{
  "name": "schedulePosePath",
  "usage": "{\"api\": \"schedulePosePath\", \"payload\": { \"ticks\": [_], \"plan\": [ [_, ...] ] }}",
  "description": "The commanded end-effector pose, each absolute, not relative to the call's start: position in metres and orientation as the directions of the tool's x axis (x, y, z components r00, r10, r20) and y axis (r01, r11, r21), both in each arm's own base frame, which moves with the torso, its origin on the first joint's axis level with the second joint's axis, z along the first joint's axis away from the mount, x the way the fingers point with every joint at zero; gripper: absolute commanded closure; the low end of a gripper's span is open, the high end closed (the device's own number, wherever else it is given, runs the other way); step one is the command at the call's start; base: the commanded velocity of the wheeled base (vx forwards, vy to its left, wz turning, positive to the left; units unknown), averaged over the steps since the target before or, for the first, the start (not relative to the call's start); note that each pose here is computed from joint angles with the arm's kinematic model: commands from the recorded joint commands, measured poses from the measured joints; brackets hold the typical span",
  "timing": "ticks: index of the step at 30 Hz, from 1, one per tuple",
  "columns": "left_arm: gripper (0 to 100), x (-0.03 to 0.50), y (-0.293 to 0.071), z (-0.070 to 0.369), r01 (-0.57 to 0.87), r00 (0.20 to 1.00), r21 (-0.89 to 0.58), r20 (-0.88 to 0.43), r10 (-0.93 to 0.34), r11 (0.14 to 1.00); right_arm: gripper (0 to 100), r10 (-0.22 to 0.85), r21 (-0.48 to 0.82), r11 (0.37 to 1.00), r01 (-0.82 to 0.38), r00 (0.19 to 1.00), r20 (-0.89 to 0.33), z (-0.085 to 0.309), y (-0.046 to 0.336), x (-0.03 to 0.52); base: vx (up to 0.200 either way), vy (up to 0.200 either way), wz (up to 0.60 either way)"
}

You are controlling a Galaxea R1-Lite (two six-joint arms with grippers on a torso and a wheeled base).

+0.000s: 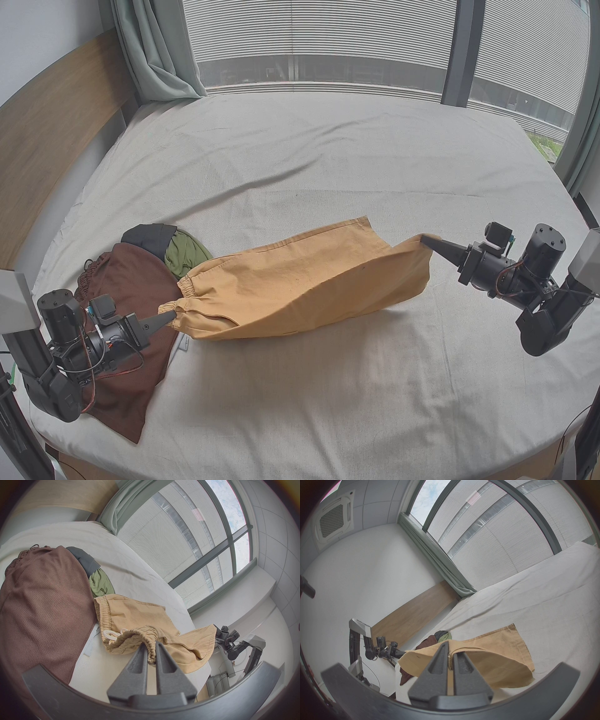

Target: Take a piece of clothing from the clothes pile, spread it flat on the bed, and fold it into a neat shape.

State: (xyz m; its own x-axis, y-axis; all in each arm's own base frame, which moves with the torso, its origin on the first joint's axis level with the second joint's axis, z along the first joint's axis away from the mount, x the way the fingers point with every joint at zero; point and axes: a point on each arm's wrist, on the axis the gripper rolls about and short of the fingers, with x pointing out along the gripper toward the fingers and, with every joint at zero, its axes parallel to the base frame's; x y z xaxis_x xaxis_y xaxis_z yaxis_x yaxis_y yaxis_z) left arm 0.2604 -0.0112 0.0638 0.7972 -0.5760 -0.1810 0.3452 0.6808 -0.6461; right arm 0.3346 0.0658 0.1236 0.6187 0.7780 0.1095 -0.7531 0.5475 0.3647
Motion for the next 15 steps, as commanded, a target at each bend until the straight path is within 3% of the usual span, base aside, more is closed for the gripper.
{"api": "schedulePosePath", "payload": {
  "ticks": [1, 15],
  "plan": [
    [100, 0.264, -0.012, 0.064, 0.333, 0.802, -0.660, -0.177, -0.571, 0.673, 100, 0.780, 0.381, 0.529, -0.758, 0.612, 0.134, 0.126, 0.069, 0.345, 0.000, 0.000, 0.00],
    [100, 0.276, -0.012, 0.056, 0.276, 0.831, -0.673, -0.191, -0.522, 0.686, 100, 0.778, 0.389, 0.521, -0.760, 0.610, 0.149, 0.107, 0.074, 0.386, 0.000, 0.000, 0.00]
  ]
}}
